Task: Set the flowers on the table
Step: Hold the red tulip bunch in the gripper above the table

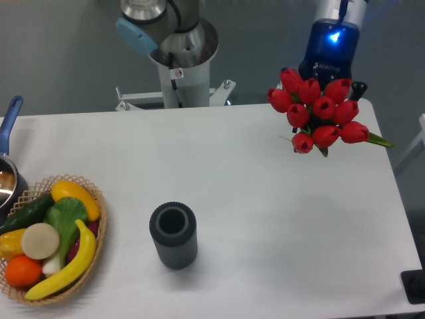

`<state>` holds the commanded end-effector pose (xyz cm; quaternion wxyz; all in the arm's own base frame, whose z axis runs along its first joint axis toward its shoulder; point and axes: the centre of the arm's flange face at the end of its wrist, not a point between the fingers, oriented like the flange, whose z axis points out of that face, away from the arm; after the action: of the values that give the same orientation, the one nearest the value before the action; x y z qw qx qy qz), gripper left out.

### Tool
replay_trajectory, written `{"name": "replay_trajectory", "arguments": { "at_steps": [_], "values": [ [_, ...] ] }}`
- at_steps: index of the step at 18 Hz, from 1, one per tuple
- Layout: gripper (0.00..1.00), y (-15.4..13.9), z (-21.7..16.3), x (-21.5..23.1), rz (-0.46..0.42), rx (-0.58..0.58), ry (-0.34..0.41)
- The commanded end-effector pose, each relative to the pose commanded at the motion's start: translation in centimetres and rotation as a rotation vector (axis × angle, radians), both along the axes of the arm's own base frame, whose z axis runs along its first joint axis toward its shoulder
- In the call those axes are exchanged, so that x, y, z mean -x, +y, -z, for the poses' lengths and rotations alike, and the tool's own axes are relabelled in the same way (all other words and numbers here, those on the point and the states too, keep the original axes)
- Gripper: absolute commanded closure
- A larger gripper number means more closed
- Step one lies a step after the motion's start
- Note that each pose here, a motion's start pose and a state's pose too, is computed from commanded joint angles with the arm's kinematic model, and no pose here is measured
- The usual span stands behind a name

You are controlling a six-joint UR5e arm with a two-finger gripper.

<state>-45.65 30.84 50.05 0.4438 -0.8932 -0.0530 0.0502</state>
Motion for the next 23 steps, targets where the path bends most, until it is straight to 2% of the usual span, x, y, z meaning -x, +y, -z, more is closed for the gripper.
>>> {"name": "replay_trajectory", "arguments": {
  "at_steps": [19, 23],
  "values": [
    [0.50, -0.8, -1.5, -0.2, -0.020, -0.004, 0.014],
    [0.50, -1.2, -1.1, 0.0, -0.060, 0.078, 0.038]
  ]
}}
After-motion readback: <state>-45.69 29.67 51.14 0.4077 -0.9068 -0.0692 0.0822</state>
